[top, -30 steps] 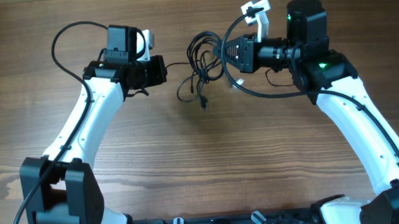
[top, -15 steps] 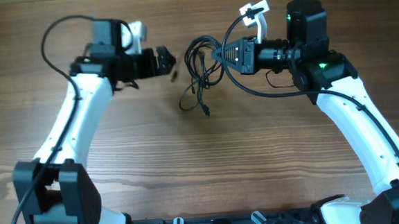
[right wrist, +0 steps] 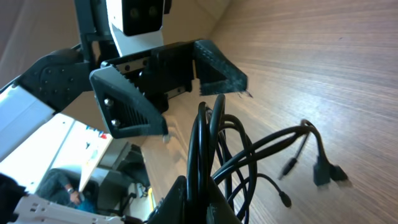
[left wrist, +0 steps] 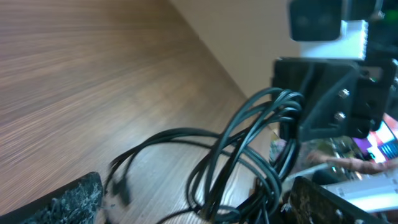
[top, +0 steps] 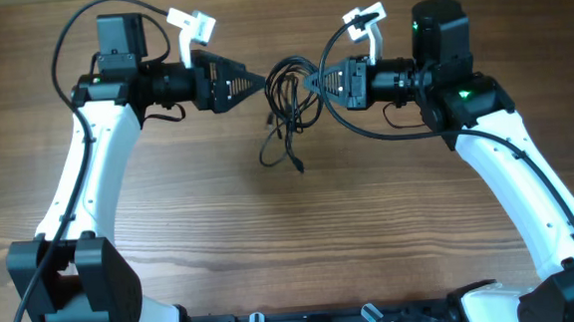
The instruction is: Untangle cables
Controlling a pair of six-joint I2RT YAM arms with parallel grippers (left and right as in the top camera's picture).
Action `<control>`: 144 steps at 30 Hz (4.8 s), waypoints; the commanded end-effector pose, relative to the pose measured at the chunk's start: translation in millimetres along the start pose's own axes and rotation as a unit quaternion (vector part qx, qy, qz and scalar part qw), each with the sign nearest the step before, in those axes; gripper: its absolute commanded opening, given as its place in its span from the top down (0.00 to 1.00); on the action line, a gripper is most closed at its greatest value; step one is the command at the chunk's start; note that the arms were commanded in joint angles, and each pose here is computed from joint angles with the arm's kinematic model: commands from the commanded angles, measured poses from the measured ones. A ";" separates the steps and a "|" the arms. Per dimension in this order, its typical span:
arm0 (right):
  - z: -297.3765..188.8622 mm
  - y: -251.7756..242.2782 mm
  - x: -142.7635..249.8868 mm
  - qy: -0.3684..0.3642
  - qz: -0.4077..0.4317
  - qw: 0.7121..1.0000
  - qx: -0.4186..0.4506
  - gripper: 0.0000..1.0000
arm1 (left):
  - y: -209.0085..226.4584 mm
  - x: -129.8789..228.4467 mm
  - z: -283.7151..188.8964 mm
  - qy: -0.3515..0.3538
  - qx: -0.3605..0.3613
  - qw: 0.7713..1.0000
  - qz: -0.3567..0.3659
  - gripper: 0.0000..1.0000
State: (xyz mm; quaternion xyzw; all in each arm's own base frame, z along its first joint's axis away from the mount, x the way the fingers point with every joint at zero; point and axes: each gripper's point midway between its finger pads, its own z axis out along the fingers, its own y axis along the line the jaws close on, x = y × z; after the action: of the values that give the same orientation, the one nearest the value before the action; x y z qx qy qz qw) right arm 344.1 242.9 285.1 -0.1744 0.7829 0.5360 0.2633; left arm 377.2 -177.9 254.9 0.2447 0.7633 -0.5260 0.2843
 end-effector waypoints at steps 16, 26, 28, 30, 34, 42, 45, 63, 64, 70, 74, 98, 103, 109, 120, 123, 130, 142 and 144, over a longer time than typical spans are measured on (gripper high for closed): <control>-2.2 19.2 -1.3 0.011 -0.005 0.999 -0.042 0.96 | -15.9 9.9 36.4 0.041 -0.008 0.997 0.070 0.43; -2.1 18.6 -1.5 0.010 -0.006 0.999 -0.040 0.96 | -3.3 10.7 35.6 0.046 -0.044 0.996 0.066 0.51; -2.2 18.5 -1.6 0.010 -0.006 0.999 -0.040 0.96 | -3.3 10.9 35.6 0.046 -0.044 0.996 0.066 0.60; -2.2 18.4 -1.6 0.010 -0.006 0.999 -0.040 0.96 | -1.9 11.3 35.4 0.047 -0.049 0.996 0.065 0.88; -2.1 17.5 -1.9 0.009 -0.009 0.999 -0.037 0.96 | 7.5 14.3 33.9 0.054 -0.076 0.994 0.059 0.96; -2.0 -5.9 -9.3 -0.016 -0.002 0.999 0.029 0.78 | 14.6 16.8 32.2 0.059 -0.097 0.992 0.047 0.96; -4.5 -27.1 -9.7 -0.027 0.015 0.996 0.087 0.64 | 25.7 17.5 29.4 0.059 -0.132 0.989 0.019 0.96; -8.8 -39.5 -11.4 -0.027 -0.014 0.990 0.141 0.43 | 48.9 17.1 21.5 0.034 -0.210 0.971 -0.112 0.96; -8.0 -40.2 -9.2 -0.024 -0.011 0.989 0.144 0.43 | 48.9 17.1 21.5 0.033 -0.210 0.970 -0.115 0.96; 1.8 -49.6 6.3 -0.002 -0.009 0.982 0.186 0.42 | 49.9 15.2 21.5 0.023 -0.212 0.966 -0.143 0.96; 17.2 -50.8 17.1 0.018 -0.008 0.983 0.185 0.42 | 54.2 15.5 19.6 0.022 -0.225 0.964 -0.143 0.96; 39.9 -99.1 85.2 0.123 0.135 0.954 0.237 0.55 | 68.9 19.6 11.0 0.021 -0.274 0.949 -0.154 0.96; 42.0 -83.7 97.4 0.151 0.161 0.955 0.198 0.57 | 69.0 18.8 11.1 0.016 -0.274 0.948 -0.163 0.96; 42.5 -85.3 94.3 0.145 0.155 0.957 0.200 0.59 | 66.4 18.8 12.7 0.013 -0.266 0.947 -0.180 0.96; 37.6 -106.5 105.7 0.147 0.159 0.945 0.245 0.46 | 58.8 17.4 17.0 0.002 -0.242 0.943 -0.229 0.96; 39.6 -109.1 105.6 0.146 0.160 0.945 0.245 0.56 | 58.9 15.0 17.3 -0.005 -0.241 0.940 -0.241 0.96; 53.4 -97.9 81.2 0.107 0.147 0.963 0.199 0.96 | 54.5 11.3 19.8 -0.012 -0.225 0.941 -0.253 0.96; 53.1 -66.8 5.2 0.002 0.128 0.990 0.062 0.96 | 48.8 40.1 17.8 0.073 -0.219 0.964 -0.135 0.96; 52.7 -61.5 -4.8 -0.012 0.122 0.991 0.047 0.96 | 42.7 42.8 19.9 0.082 -0.201 0.968 -0.124 0.96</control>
State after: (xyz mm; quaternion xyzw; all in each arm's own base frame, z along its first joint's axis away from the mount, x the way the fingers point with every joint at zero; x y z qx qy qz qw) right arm 396.3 262.9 214.8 -0.0621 0.8408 0.4834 0.2357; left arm 384.8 -172.4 181.5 0.0562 0.9154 -0.3551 0.1813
